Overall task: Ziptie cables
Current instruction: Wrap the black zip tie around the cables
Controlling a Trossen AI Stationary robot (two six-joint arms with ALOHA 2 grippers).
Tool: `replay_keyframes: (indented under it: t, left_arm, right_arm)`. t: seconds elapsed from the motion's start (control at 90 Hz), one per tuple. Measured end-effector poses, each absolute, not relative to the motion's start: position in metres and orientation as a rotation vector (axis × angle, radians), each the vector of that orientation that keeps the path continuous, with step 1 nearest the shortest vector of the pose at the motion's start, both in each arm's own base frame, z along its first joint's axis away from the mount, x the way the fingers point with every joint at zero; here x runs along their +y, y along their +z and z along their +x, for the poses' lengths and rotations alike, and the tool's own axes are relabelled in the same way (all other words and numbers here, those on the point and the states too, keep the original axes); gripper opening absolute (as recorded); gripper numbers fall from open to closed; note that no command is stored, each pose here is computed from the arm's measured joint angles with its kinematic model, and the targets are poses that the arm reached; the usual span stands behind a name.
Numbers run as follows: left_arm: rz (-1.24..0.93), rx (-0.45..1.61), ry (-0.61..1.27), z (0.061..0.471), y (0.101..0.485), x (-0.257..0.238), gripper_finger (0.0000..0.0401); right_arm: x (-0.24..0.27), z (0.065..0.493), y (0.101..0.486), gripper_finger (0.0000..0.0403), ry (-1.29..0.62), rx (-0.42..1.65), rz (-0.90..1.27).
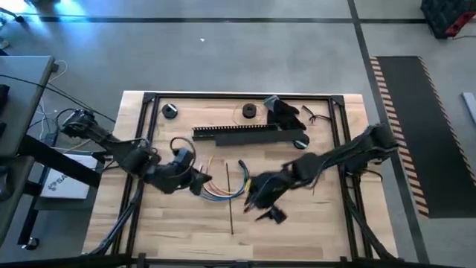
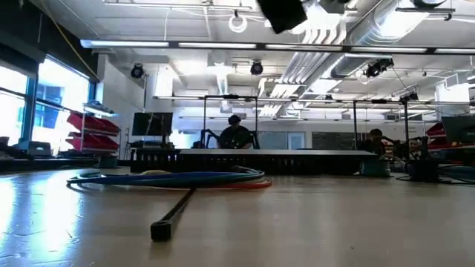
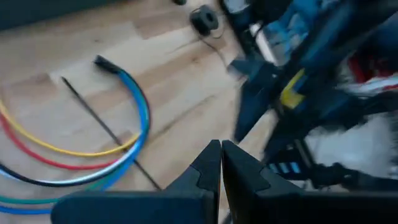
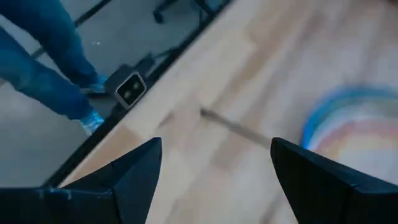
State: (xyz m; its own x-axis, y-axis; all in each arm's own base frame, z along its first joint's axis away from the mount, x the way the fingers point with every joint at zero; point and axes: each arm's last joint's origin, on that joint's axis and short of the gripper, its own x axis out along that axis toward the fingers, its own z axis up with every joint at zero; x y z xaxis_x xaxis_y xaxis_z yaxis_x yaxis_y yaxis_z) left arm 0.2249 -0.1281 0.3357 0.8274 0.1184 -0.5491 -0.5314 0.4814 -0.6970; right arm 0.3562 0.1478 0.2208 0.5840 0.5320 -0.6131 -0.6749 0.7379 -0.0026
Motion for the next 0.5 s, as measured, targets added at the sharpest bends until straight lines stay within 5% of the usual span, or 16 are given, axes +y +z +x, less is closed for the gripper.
replay_keyframes:
  t: [0.5]
  left_arm:
    - [-0.975, 0.496, 0.331, 0.206, 0.332, -0.163, 0.0]
  right_arm:
    - [0.193, 0.392, 0.114, 0.0242, 0.704, 0.574, -0.392]
